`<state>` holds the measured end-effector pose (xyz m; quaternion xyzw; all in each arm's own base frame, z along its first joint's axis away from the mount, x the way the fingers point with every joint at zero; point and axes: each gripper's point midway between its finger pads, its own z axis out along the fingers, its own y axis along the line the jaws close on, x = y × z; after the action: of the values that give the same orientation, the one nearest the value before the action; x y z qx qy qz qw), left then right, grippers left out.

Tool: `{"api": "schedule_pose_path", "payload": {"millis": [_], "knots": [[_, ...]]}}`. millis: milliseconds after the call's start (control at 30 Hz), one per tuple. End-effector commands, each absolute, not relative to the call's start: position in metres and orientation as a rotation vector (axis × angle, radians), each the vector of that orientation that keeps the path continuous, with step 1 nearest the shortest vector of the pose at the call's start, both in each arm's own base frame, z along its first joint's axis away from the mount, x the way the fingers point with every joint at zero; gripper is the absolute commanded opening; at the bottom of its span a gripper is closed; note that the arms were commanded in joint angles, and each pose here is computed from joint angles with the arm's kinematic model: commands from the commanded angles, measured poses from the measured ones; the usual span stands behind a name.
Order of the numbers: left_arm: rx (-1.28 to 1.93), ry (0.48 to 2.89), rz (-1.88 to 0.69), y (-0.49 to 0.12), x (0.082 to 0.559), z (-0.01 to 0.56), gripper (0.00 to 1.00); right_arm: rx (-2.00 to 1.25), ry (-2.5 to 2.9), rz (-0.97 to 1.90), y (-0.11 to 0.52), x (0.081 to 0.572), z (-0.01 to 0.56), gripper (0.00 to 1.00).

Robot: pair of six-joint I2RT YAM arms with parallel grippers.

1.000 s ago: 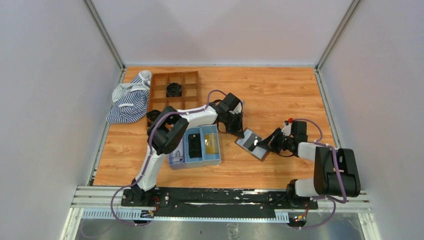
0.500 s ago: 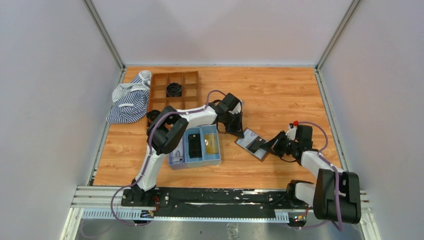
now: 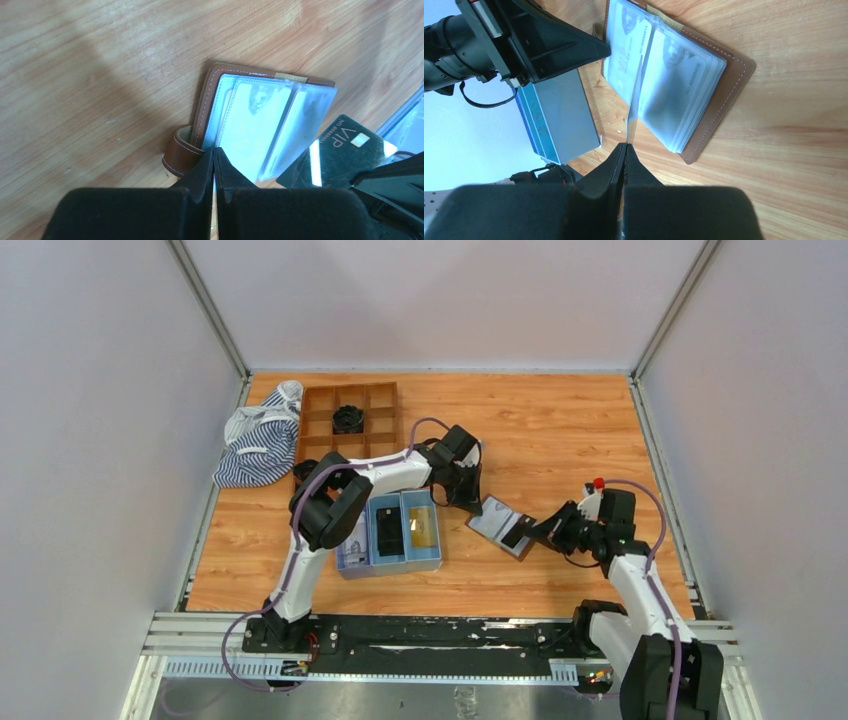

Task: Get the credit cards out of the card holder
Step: Remove the credit card from the card holder, then place the credit card in the storage box.

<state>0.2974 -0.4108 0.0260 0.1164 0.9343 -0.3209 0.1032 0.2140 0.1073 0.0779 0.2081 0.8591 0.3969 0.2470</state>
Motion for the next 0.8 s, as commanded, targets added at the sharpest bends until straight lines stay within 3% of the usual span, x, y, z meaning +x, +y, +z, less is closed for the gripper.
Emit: {"api": "schedule_pose_path", "payload": {"millis": [0, 333, 767], "knots": [[0.377, 2.764, -0.834, -0.387, 0.298, 0.035, 0.00, 0.553, 2.341, 1.049, 0.102, 0.213, 0.092, 0.00], [0.413, 2.695, -0.878, -0.393, 0.302, 0.075, 0.05, 0.524, 2.317, 1.077, 0.103, 0.226, 0.092, 0.00], [0.530, 2.744, -1.021, -0.436, 0.257, 0.056, 0.06, 0.537, 2.340, 1.156, 0.112, 0.241, 0.077, 0.00]]}}
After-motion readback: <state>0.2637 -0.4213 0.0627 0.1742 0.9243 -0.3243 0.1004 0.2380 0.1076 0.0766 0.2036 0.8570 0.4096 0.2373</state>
